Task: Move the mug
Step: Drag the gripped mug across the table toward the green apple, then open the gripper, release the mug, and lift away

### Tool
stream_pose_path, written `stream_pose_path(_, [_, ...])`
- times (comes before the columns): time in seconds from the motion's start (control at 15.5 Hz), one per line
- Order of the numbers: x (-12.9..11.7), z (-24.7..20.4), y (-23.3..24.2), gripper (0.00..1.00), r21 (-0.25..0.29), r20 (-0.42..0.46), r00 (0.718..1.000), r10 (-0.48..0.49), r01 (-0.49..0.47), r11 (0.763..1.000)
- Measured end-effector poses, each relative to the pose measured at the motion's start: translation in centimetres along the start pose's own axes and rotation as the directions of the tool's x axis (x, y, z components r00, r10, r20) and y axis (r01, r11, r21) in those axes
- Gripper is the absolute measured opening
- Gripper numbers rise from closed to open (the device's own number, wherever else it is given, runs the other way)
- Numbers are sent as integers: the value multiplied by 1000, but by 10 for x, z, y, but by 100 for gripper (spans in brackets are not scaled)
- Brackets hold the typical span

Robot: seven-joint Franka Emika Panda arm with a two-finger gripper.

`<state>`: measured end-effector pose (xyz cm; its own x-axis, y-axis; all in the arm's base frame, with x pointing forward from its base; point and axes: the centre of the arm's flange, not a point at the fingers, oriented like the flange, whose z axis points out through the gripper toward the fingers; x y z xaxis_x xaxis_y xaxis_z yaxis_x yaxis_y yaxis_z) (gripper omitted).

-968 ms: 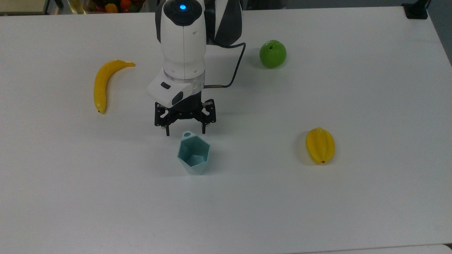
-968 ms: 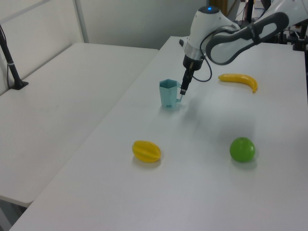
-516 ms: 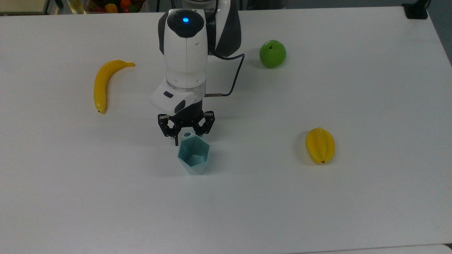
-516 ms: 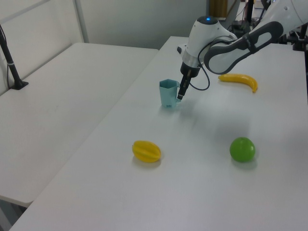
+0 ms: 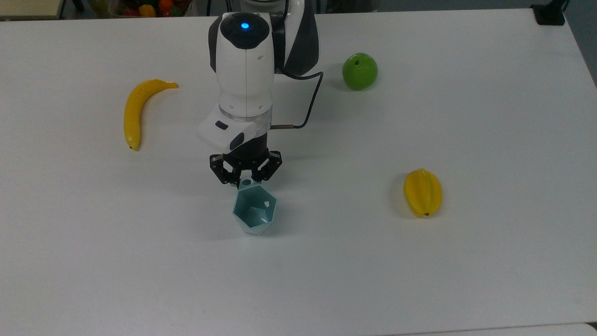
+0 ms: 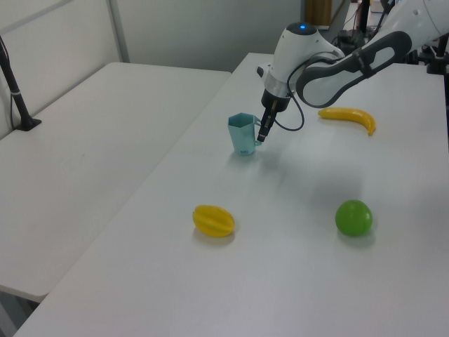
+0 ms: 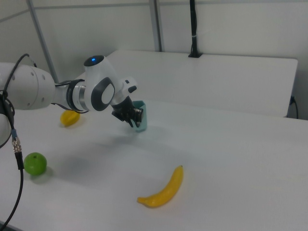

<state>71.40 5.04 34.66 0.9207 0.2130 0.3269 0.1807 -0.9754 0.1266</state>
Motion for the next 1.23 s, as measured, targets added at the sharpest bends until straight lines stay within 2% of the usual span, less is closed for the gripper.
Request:
stream_pose_path(0.13, [4, -19, 2, 25, -2, -25, 999, 41, -41, 999])
stream_pose_path(0.26, [-5, -45, 4, 25, -3, -9, 998, 68, -68, 998])
stream_pose_path(0.52, [-49, -91, 3, 25, -1, 64, 995, 79, -79, 997])
stream_pose_path(0.65, [-89, -112, -1, 25, 1, 120, 990, 79, -79, 997])
stream_pose_path(0.77, [-118, -115, -5, 25, 3, 153, 985, 83, -85, 996])
stream_pose_path(0.9, [-136, -107, -10, 25, 0, 184, 976, 114, -116, 993])
stream_pose_path(1.23, [-143, -88, -26, 24, -3, 223, 965, 139, -142, 990])
